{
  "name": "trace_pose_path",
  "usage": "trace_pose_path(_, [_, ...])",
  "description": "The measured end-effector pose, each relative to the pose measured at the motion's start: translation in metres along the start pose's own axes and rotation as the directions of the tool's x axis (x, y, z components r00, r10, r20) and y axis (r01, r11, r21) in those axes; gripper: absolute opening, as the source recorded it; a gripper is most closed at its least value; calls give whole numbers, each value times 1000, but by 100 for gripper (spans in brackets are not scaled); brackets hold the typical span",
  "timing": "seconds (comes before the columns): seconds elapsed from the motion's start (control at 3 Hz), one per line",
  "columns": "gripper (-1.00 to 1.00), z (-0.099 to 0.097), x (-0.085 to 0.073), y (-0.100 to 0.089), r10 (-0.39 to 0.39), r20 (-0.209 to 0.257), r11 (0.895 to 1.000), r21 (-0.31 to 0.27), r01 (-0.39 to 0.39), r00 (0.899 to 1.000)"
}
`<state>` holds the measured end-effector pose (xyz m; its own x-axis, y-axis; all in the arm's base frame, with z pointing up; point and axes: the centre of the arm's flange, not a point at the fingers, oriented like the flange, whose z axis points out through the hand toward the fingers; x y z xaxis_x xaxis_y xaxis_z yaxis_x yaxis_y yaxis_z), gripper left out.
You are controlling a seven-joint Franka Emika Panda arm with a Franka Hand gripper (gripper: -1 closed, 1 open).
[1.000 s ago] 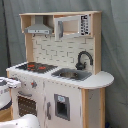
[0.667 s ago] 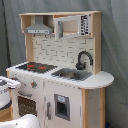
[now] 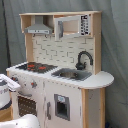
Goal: Play with the kitchen
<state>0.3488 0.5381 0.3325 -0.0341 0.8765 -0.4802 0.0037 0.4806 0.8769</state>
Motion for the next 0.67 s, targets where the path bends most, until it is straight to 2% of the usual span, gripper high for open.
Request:
trace_pose_path(0.33, [-100, 0, 0, 0, 104, -1, 995, 1, -104, 995])
trace_pose_path(0.67, [-100, 0, 0, 0, 219, -1, 976, 1, -219, 976])
